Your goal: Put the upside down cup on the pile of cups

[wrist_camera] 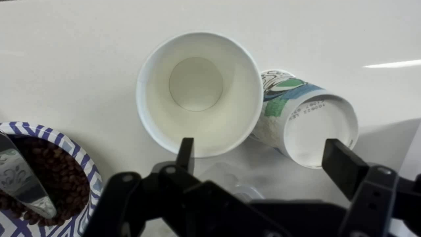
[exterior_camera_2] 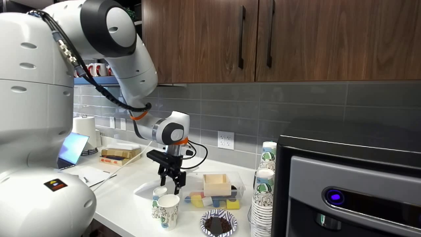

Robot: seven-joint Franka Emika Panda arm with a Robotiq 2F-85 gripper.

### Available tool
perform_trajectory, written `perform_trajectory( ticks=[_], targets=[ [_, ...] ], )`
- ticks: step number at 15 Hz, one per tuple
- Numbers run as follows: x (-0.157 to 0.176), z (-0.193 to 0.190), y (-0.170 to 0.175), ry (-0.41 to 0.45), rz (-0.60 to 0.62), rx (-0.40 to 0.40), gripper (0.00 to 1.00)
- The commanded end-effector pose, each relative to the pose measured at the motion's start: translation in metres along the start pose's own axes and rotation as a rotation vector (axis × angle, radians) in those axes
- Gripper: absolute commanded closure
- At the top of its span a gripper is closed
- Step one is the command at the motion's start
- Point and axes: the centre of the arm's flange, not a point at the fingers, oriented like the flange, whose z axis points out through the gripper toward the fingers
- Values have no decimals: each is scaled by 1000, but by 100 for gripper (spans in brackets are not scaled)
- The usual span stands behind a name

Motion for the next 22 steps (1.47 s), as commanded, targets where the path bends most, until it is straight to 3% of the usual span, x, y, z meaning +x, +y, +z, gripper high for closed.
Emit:
perform_trajectory(
  ticks=[1, 8, 13, 22],
  targets=[
    [7, 5, -15, 25, -30, -45, 0],
    [0, 4, -43, 38, -163, -122, 0],
    [-4, 7, -62, 40, -220, -131, 0],
    [2, 17, -64, 18, -251, -107, 0]
  ],
)
